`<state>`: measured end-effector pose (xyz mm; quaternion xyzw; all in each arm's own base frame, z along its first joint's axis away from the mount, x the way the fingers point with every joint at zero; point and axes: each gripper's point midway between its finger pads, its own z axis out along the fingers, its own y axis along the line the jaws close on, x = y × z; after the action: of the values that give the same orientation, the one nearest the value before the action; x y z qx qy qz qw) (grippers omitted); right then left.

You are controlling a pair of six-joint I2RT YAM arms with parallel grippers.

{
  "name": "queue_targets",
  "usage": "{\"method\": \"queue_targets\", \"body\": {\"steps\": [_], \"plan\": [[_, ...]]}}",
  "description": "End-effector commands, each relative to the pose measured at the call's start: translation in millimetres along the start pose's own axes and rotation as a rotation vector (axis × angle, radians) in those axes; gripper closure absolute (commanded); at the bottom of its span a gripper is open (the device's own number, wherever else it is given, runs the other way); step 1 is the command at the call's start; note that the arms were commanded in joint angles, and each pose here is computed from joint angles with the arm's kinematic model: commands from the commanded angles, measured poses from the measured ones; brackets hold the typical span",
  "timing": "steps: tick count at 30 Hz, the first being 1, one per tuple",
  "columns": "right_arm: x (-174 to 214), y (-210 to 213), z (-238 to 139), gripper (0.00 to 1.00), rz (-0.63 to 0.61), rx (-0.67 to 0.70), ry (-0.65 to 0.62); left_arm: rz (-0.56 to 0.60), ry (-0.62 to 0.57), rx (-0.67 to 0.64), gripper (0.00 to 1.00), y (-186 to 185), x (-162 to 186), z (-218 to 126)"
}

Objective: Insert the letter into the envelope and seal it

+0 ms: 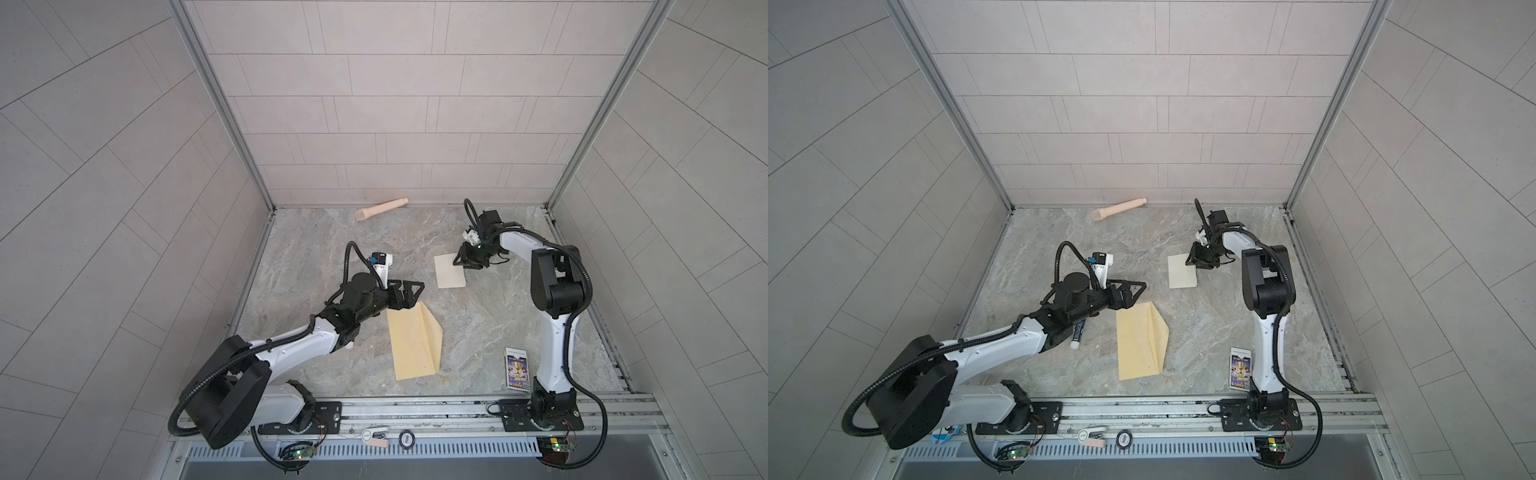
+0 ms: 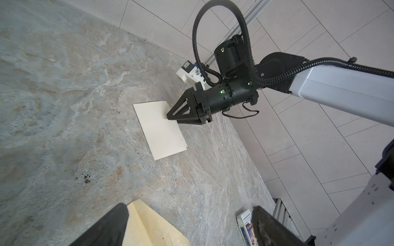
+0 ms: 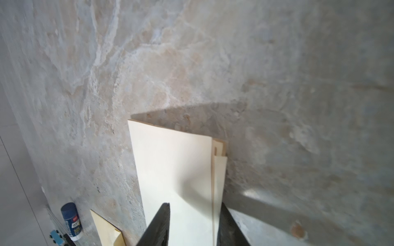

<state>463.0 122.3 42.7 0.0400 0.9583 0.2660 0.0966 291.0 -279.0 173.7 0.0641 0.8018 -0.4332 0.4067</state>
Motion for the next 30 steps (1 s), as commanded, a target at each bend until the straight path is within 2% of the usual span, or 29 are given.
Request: {"method": "queue_targets", "body": {"steps": [1,4,7,9,15,17,19,20,22,27,30], "plan": [[3,-8,-7,0.53,-0.008,0.054,0.008,0.033,0.001,0.012,0.03,-3,-1,-6],[0,-13,-15,0.45,-0.007,0.092,-0.009,0.041,0.015,-0.024,0.03,7,7,-9],[8,-11,-32,0.44,-0.003,0.125,-0.018,0.039,0.077,-0.070,0.04,18,23,-11],[22,8,-46,0.43,-0.032,0.098,-0.067,0.023,0.141,-0.113,0.05,29,39,-15],[126,60,-52,0.41,-0.140,0.047,-0.103,-0.017,0.295,-0.162,0.11,44,81,-21],[163,90,-50,0.41,-0.259,-0.012,-0.107,0.015,0.342,-0.180,0.22,46,91,-19],[193,105,-48,0.42,-0.392,-0.012,-0.116,0.111,0.443,-0.245,0.30,53,107,-20],[205,110,-48,0.44,-0.471,-0.005,-0.137,0.136,0.509,-0.250,0.39,54,117,-20],[217,110,-47,0.43,-0.535,0.001,-0.200,0.143,0.583,-0.267,0.51,57,128,-19],[237,123,-44,0.44,-0.647,-0.065,-0.285,0.139,0.643,-0.258,0.59,60,147,-12],[243,139,-45,0.53,-0.769,-0.104,-0.368,0.137,0.651,-0.293,0.67,69,151,-9]]}}
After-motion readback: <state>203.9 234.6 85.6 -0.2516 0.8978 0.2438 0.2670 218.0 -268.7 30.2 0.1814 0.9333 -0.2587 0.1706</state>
